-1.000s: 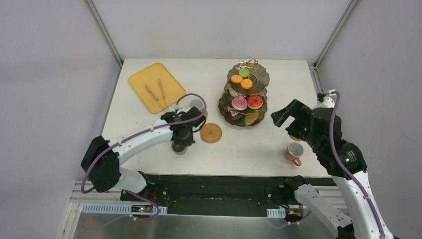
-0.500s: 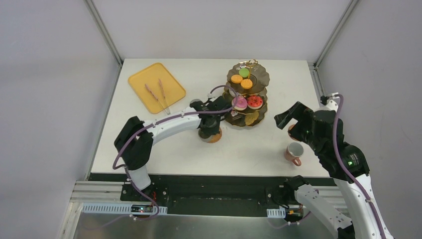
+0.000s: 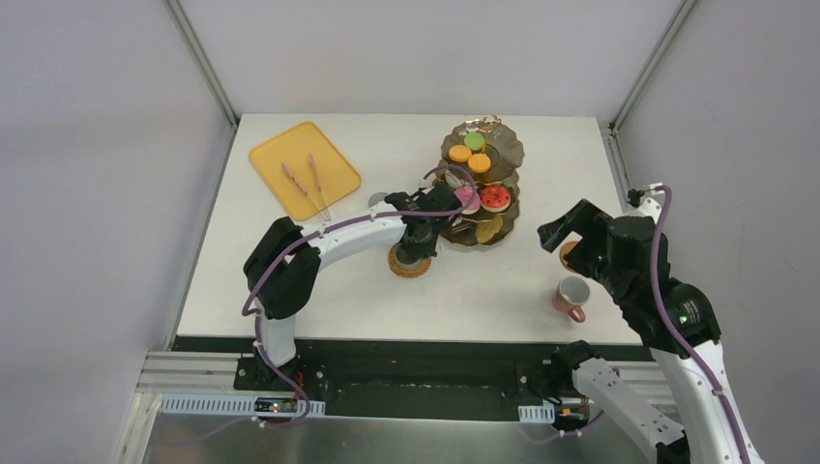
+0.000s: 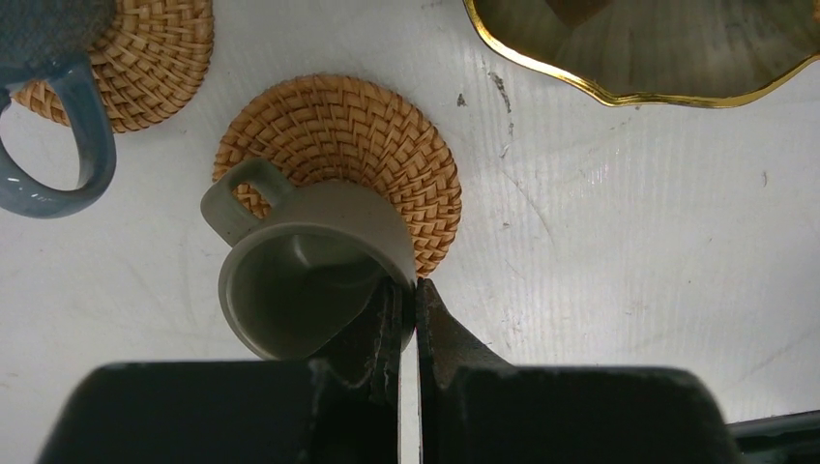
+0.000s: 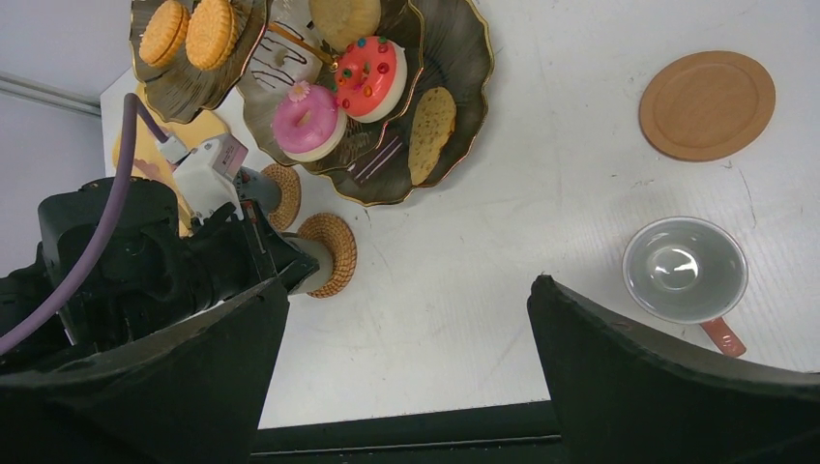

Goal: Serve the afternoon tea
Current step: Place the cup on the coaster, then move the coaster to the center of the board.

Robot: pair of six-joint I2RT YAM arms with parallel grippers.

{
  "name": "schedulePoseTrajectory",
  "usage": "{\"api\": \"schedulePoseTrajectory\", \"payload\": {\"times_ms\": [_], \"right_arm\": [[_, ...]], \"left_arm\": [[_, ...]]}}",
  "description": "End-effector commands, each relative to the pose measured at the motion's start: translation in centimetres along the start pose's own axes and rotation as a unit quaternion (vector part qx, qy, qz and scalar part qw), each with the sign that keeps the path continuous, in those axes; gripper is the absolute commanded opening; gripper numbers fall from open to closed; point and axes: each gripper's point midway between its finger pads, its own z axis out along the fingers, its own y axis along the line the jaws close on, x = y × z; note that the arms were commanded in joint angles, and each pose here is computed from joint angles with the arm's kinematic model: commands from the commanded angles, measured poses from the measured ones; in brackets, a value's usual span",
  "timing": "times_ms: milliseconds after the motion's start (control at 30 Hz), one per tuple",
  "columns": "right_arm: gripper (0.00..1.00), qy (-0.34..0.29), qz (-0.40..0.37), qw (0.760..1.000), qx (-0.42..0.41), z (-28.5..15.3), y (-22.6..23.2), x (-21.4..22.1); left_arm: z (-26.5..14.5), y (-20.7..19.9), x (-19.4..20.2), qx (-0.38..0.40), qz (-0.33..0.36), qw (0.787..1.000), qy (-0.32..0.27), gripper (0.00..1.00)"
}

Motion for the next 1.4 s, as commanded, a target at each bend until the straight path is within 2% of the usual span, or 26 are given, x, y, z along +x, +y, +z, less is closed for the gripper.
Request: {"api": "schedulePoseTrajectory", "payload": {"times_ms": [0, 33, 133, 233, 367, 467, 533, 633, 733, 867, 1000, 1133, 1233, 1367], "right_arm": [[0.99, -0.011, 0.009, 1.0, 0.004, -0.3, 0.0, -0.6], [0.99, -0.01, 0.009, 1.0, 0.005, -0.2, 0.0, -0.5], [0.99, -0.009, 0.013, 1.0, 0.019, 0.2, -0.4, -0.4], [0.99, -0.001, 0.019, 0.999, 0.029, 0.8, -0.6, 0.1], [0.99, 0.018, 0.003, 0.998, 0.058, 3.2, -1.2, 1.4], [0.99, 0.019, -0.014, 0.994, 0.111, 5.8, -2.5, 1.8], [0.95, 0.028, -0.015, 0.989, 0.143, 8.0, -3.1, 1.9], [0.85, 0.048, 0.028, 0.981, 0.184, 11.1, -4.4, 1.3], [0.73, 0.061, 0.114, 0.962, 0.24, 13.4, -7.7, 0.2], [0.52, 0.084, 0.184, 0.934, 0.294, 16.0, -12.2, 0.5], [0.44, 0.101, 0.165, 0.912, 0.363, 17.7, -15.8, 0.9], [0.35, 0.129, 0.151, 0.89, 0.41, 18.5, -18.1, 2.4], [0.21, 0.161, 0.163, 0.872, 0.432, 19.1, -19.3, 4.5], [0.16, 0.169, 0.169, 0.856, 0.459, 19.5, -20.7, 6.1]], "left_arm": [[0.2, -0.4, -0.9, 0.0, 0.005, 1.0, -0.003, 0.0], [0.1, -0.3, -0.7, -0.003, 0.005, 1.0, 0.001, 0.0], [-0.4, -0.3, -0.4, 0.003, 0.003, 1.0, 0.002, 0.23], [-1.8, -0.3, -1.2, 0.011, -0.004, 1.0, -0.011, 0.39], [-4.8, -0.6, -2.9, 0.028, -0.005, 0.999, -0.031, 0.52], [-7.6, -1.5, -3.8, 0.066, -0.002, 0.997, -0.042, 0.59], [-9.6, -2.3, -4.1, 0.107, 0.006, 0.993, -0.049, 0.63], [-12.3, -3.0, -3.9, 0.16, 0.03, 0.985, -0.06, 0.71], [-15.5, -3.0, -3.0, 0.209, 0.051, 0.975, -0.061, 0.73], [-19.2, -0.9, -2.9, 0.229, 0.067, 0.966, -0.103, 0.76], [-23.4, 2.6, -4.8, 0.222, 0.072, 0.956, -0.177, 0.81], [-27.0, 5.7, -6.7, 0.178, 0.084, 0.951, -0.238, 0.82], [-29.0, 7.5, -7.4, 0.144, 0.086, 0.949, -0.268, 0.83], [-30.9, 8.8, -8.0, 0.123, 0.089, 0.944, -0.293, 0.84]]}}
